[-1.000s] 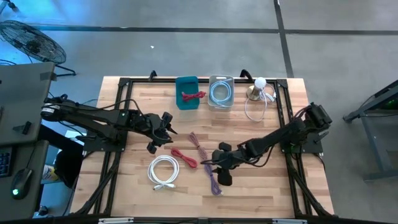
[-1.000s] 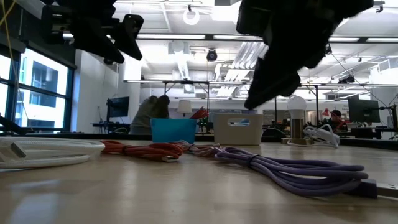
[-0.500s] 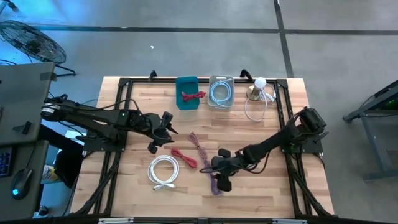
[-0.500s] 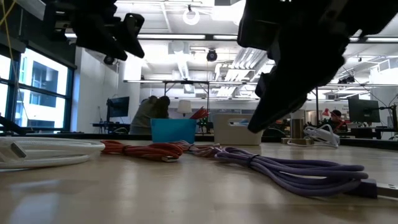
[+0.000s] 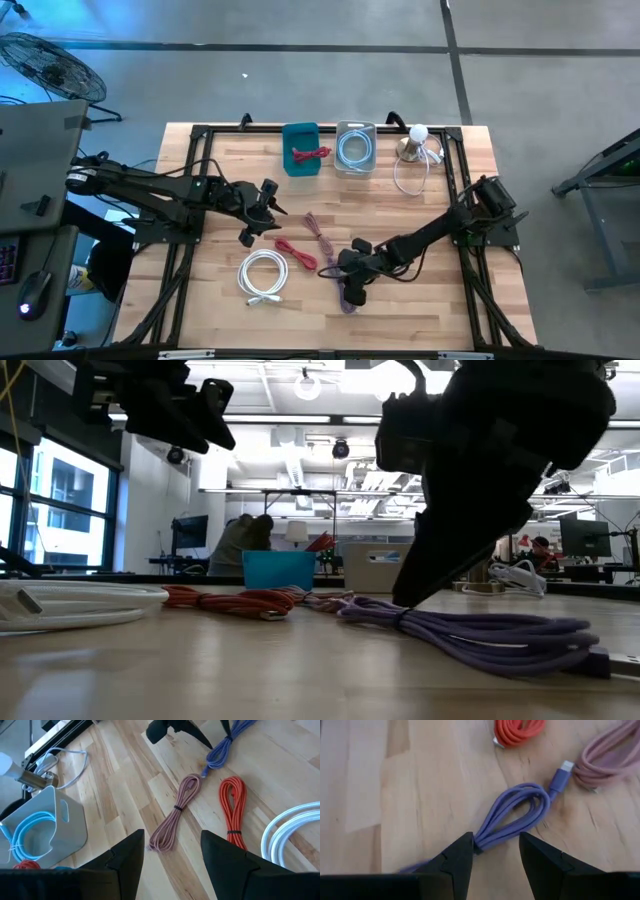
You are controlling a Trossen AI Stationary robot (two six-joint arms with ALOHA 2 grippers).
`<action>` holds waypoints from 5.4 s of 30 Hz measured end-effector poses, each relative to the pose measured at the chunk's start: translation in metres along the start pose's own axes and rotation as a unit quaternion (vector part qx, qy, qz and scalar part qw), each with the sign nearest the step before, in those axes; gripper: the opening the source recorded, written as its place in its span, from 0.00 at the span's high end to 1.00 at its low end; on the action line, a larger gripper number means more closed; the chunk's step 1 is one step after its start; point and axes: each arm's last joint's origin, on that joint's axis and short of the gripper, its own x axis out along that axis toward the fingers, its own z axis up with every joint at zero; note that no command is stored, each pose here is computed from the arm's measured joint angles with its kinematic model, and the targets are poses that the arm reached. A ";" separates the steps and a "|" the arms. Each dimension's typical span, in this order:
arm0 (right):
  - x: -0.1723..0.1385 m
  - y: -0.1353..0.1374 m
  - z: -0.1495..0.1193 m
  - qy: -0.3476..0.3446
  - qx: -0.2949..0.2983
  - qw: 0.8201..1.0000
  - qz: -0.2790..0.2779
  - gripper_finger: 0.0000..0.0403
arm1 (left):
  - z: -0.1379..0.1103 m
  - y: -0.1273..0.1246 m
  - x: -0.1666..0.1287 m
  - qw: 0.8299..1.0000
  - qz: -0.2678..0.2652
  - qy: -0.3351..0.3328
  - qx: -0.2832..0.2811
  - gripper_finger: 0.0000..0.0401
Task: Pick & Place USB Port
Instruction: Put the purple charger cable into the blue bin
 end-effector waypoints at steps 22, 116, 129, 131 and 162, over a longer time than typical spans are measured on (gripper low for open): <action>0.000 0.001 0.001 0.000 0.023 1.000 0.010 0.62 | 0.000 0.000 0.000 1.000 0.006 0.005 0.002 0.53; -0.063 0.002 0.046 -0.173 -0.125 0.974 -0.081 1.00 | 0.017 0.010 -0.002 0.994 0.052 -0.090 0.021 0.53; -0.083 0.003 0.058 -0.225 -0.207 0.941 -0.145 1.00 | 0.029 0.017 -0.005 0.984 0.084 -0.156 -0.009 0.53; -0.090 0.004 0.063 -0.243 -0.216 0.934 -0.149 1.00 | 0.030 0.017 -0.003 0.984 0.079 -0.158 -0.009 0.53; -0.117 -0.003 0.084 -0.293 -0.271 0.900 -0.175 1.00 | 0.042 0.018 0.043 0.969 0.061 -0.240 0.007 0.53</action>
